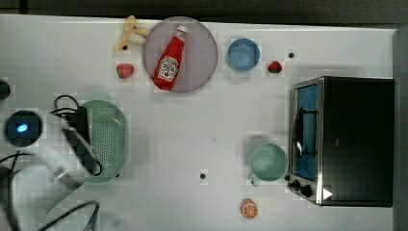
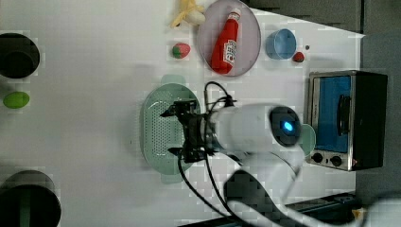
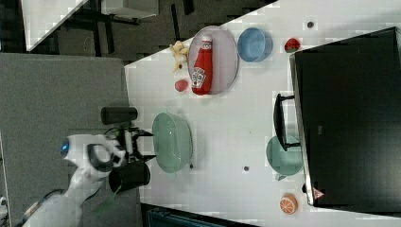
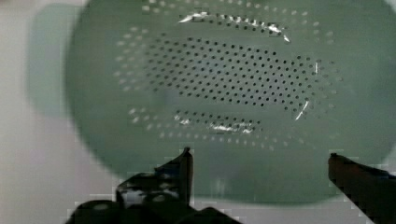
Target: Drag strainer left to right.
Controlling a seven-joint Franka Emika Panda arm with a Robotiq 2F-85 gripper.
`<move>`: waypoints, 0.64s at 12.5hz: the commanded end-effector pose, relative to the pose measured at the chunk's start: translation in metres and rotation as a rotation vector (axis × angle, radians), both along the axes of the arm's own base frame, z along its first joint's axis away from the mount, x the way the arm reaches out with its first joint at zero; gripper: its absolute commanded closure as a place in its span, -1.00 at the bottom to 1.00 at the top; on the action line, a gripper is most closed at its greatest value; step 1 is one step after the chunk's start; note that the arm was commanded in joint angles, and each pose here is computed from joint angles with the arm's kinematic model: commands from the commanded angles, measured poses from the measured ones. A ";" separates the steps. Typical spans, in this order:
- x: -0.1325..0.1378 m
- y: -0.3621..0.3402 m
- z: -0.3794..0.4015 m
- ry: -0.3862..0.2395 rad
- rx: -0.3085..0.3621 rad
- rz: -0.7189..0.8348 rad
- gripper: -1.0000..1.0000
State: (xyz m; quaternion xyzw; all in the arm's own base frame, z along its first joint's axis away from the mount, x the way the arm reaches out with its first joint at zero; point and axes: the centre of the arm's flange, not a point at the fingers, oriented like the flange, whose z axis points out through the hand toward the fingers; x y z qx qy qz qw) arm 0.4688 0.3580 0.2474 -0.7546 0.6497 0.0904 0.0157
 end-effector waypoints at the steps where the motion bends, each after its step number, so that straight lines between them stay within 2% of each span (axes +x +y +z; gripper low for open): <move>1: 0.008 -0.022 -0.042 0.020 -0.010 -0.130 -1.00; 5: 0.012 -0.039 -0.077 0.008 -0.076 -0.104 -1.00; 8: 0.012 -0.045 -0.082 0.000 -0.086 -0.107 -1.00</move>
